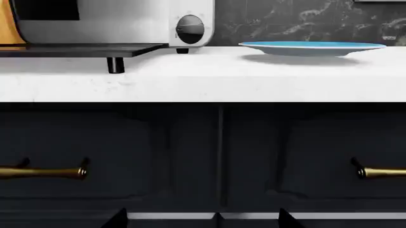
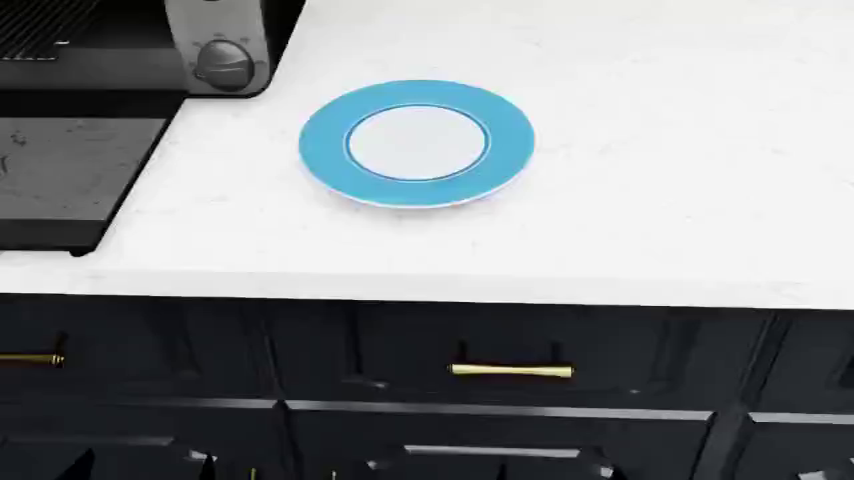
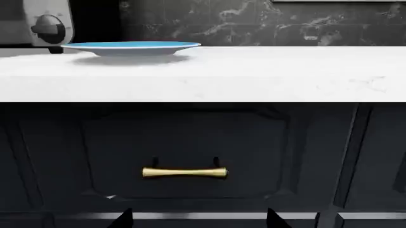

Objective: Pick the bread from the rack and place it on the plate on the counter.

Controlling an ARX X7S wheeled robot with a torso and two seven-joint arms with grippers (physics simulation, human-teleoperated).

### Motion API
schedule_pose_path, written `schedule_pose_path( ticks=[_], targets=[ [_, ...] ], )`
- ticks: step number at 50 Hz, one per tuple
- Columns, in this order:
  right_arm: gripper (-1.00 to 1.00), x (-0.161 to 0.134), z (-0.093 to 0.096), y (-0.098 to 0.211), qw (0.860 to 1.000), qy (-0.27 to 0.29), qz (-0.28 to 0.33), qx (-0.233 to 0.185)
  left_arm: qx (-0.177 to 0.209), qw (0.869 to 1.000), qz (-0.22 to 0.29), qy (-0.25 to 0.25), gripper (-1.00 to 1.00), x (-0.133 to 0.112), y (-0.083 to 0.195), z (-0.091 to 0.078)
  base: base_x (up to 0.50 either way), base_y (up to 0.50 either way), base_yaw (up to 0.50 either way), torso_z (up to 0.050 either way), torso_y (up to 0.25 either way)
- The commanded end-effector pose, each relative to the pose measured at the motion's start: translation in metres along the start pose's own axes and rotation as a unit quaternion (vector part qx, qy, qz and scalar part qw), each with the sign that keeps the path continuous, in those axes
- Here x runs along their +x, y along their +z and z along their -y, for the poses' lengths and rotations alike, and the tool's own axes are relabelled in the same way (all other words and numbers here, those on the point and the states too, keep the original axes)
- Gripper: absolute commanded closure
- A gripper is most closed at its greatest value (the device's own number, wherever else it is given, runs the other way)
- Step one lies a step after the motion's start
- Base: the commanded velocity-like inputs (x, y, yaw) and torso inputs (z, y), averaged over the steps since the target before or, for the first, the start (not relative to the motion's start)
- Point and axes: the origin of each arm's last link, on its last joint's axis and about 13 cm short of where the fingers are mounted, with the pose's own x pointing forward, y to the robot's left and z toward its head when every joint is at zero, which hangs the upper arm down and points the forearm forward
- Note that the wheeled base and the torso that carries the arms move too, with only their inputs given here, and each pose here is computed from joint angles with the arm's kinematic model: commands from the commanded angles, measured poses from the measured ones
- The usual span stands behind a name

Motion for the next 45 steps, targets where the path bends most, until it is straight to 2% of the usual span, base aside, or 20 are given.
schedule_pose_path(
  ticks=[1,2,15,17,18,19,21,38,45],
  targets=[
    [-1.0,0.0,0.0,0.0,1.0,0.0,0.0,-0.005,0.0,1.0,0.0,0.002,-1.0,-0.002,0.002,-0.001,0.0,0.0,0.0,0.0,0.0],
    [-1.0,0.0,0.001,0.001,1.0,0.006,0.002,0.007,0.009,1.0,0.005,0.005,-1.0,-0.001,0.002,0.0,0.0,0.0,0.0,0.0,0.0],
    [-1.0,-0.002,0.002,0.001,1.0,0.007,-0.003,0.01,0.005,1.0,-0.006,-0.006,-1.0,-0.007,0.0,0.001,0.0,0.0,0.0,0.0,0.0],
    [-1.0,-0.002,0.0,0.002,1.0,0.009,-0.004,0.008,0.008,1.0,-0.01,-0.003,-1.0,-0.007,0.0,0.001,0.0,0.0,0.0,0.0,0.0],
    [-1.0,0.0,0.0,0.003,1.0,0.013,-0.011,0.013,0.023,1.0,-0.01,0.002,-1.0,-0.009,0.005,0.002,0.0,0.0,0.0,0.0,0.0],
    [-1.0,-0.002,0.0,0.002,1.0,0.01,-0.004,0.008,0.012,1.0,-0.006,-0.002,-1.0,-0.007,0.001,0.001,0.0,0.0,0.0,0.0,0.0],
    [-1.0,-0.003,0.0,0.006,1.0,0.014,-0.008,0.006,0.021,1.0,0.017,-0.007,-1.0,-0.01,0.009,0.0,0.0,0.0,0.0,0.0,0.0],
    [-1.0,-0.014,0.008,0.07,0.999,0.029,0.012,-0.027,0.032,0.999,0.018,-0.016,-1.0,-0.018,0.071,-0.001,0.0,0.0,0.0,0.047,0.089],
    [-1.0,-0.014,0.011,0.092,0.999,0.033,0.024,-0.036,0.038,0.999,0.023,-0.013,-1.0,-0.02,0.088,-0.004,0.0,0.0,0.0,0.047,0.086]
  ],
)
